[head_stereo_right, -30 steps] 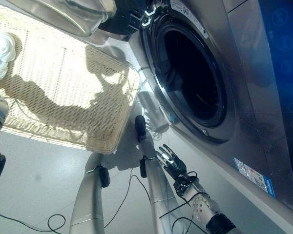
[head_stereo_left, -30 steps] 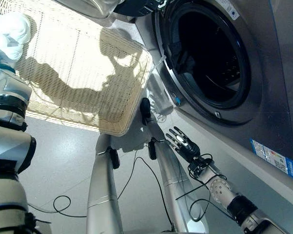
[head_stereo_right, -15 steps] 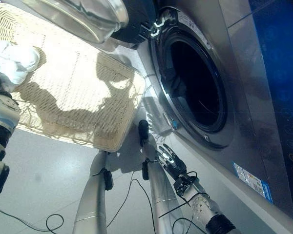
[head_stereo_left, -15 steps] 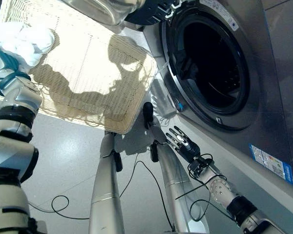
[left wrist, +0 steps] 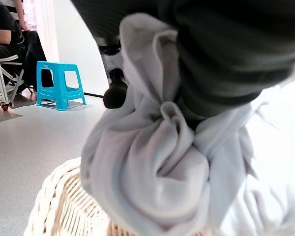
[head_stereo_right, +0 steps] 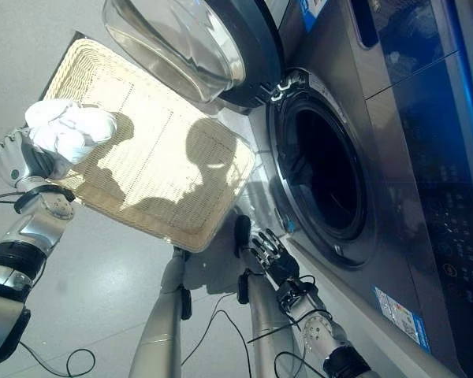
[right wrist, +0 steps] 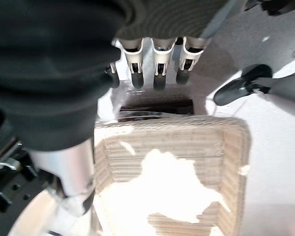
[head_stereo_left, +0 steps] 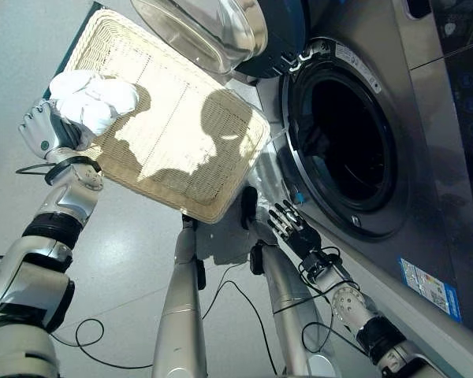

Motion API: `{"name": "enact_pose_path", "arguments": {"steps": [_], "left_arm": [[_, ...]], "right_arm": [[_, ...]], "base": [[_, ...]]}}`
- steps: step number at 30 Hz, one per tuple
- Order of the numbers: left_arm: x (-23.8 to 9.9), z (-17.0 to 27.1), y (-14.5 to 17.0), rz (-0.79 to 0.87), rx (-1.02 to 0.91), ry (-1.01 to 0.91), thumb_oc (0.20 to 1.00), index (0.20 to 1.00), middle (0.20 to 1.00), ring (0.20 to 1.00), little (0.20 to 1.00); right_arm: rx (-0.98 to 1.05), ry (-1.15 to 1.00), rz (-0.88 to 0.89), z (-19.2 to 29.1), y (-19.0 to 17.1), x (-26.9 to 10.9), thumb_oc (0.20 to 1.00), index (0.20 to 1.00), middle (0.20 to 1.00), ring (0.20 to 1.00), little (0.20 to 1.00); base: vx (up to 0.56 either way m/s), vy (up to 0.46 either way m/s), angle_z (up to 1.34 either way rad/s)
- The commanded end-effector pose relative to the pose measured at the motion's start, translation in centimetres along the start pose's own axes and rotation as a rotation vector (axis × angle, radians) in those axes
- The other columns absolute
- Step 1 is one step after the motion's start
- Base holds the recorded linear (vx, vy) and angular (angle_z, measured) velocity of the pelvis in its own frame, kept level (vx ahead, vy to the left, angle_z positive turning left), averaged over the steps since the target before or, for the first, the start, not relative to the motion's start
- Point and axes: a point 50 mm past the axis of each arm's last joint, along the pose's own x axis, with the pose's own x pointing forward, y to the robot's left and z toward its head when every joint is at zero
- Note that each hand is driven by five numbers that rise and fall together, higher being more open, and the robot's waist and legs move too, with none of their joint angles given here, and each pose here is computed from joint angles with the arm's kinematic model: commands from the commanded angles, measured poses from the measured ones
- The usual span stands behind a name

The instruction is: Put the clothes into the washing machine.

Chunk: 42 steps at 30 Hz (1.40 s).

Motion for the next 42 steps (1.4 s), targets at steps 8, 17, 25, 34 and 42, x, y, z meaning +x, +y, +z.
{"name": "enact_pose_path", "arguments": {"steps": [8,17,25,34,42], "left_arm": [[0.6,1.4,1.2,0.077,-0.102,-0.051,0.200,0.200,0.200,0.200,0.200],[-1.0,5.6,1.0,-0.051,-0.393,-0.278,0.200,0.200,0.200,0.200,0.200],[-6.4,8.8,0.0,-0.298,-0.507,-0.568,0.200,0.200,0.200,0.200,0.200],[-12.8,11.9,-0.7,-0.607,-0.577,-0.852,0.200,0.200,0.200,0.200,0.200],[-16.0,14.5,-1.1,-0.770,-0.649,-0.983,0.200,0.200,0.200,0.200,0.200]], "right_arm": [[-0.028,0.005,-0.030,-0.1,-1.0,-1.2,1.000,1.000,1.000,1.000,1.000],[-0.236,-0.088,0.088,1.0,0.9,-1.2,1.000,1.000,1.000,1.000,1.000],[-0.493,-0.218,0.255,3.9,5.9,0.2,1.000,1.000,1.000,1.000,1.000],[-0.718,-0.191,0.398,6.3,11.2,2.3,1.000,1.000,1.000,1.000,1.000],[-0.685,-0.151,0.440,6.0,12.5,2.7,1.000,1.000,1.000,1.000,1.000]], "base": [[-0.01,0.000,-0.01],[-0.01,-0.001,0.00],[-0.02,-0.049,0.01],[-0.01,-0.020,0.05],[0.00,0.008,0.03]]}}
